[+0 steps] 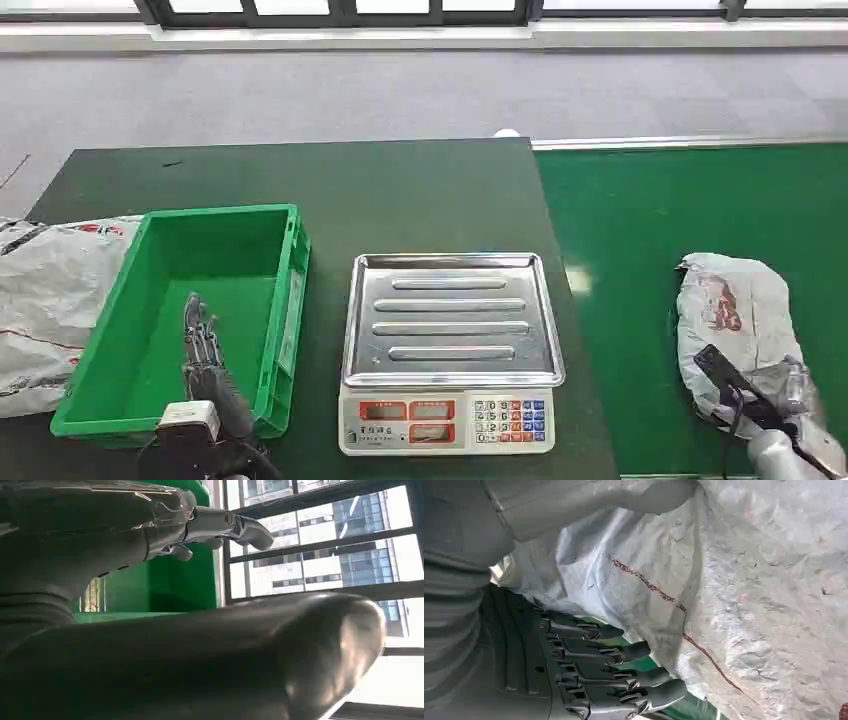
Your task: Moved the parcel from conveyor to table for the left to box.
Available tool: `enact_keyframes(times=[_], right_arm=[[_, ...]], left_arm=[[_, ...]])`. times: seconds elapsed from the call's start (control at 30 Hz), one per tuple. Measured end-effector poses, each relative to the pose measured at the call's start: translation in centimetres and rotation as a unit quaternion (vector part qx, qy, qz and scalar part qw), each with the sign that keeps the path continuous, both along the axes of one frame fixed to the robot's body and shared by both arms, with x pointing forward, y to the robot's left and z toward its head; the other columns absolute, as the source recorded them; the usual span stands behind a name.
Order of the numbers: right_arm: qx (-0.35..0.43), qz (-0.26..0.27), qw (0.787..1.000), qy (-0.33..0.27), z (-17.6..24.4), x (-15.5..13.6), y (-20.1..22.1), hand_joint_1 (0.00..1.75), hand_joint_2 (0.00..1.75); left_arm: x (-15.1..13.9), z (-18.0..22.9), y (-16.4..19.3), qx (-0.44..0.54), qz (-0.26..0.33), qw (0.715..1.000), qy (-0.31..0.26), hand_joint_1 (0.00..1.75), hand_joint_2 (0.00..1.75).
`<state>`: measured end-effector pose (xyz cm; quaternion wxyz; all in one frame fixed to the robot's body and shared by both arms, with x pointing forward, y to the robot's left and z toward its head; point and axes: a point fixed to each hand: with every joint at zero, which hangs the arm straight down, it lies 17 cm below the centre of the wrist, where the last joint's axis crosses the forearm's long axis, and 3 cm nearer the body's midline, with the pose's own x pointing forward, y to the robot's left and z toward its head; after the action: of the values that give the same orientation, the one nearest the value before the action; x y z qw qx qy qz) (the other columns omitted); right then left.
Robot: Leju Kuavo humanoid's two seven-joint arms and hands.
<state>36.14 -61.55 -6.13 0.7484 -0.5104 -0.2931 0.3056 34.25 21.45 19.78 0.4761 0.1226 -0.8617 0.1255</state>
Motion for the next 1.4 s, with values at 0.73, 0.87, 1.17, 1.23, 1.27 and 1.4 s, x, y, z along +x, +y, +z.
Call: enact_keyframes(times=[0.73, 0.87, 1.17, 1.23, 1.27, 1.4], right_arm=[[0.07, 0.107, 0.982, 0.137, -7.4, -1.9, 9.4, 1.75, 1.75], [0.064, 0.127, 0.977, 0.156, -7.8, -2.0, 10.2, 1.75, 1.75], [0.048, 0.139, 0.979, 0.139, -7.8, -2.1, 11.1, 1.75, 1.75], [0.05, 0.136, 0.982, 0.118, -7.6, -1.9, 11.8, 1.75, 1.75], [0.05, 0.135, 0.984, 0.108, -7.3, -1.5, 11.9, 1.75, 1.75], [0.065, 0.125, 0.99, -0.028, -3.1, 1.3, 12.4, 1.75, 1.75]], left_arm=[[1.0, -0.8, -0.9, 0.015, -0.014, 1.0, 0.009, 0.0, 0.0], [1.1, -1.2, -1.2, 0.019, -0.021, 1.0, 0.013, 0.0, 0.0], [1.5, -1.5, -1.0, 0.019, -0.024, 0.999, 0.016, 0.0, 0.0], [1.6, -1.8, -0.5, 0.019, -0.018, 0.999, 0.02, 0.0, 0.0], [1.6, -1.9, -0.3, 0.02, -0.015, 0.999, 0.021, 0.0, 0.0], [1.4, -1.8, 0.0, 0.021, -0.011, 0.999, 0.02, 0.0, 0.0]])
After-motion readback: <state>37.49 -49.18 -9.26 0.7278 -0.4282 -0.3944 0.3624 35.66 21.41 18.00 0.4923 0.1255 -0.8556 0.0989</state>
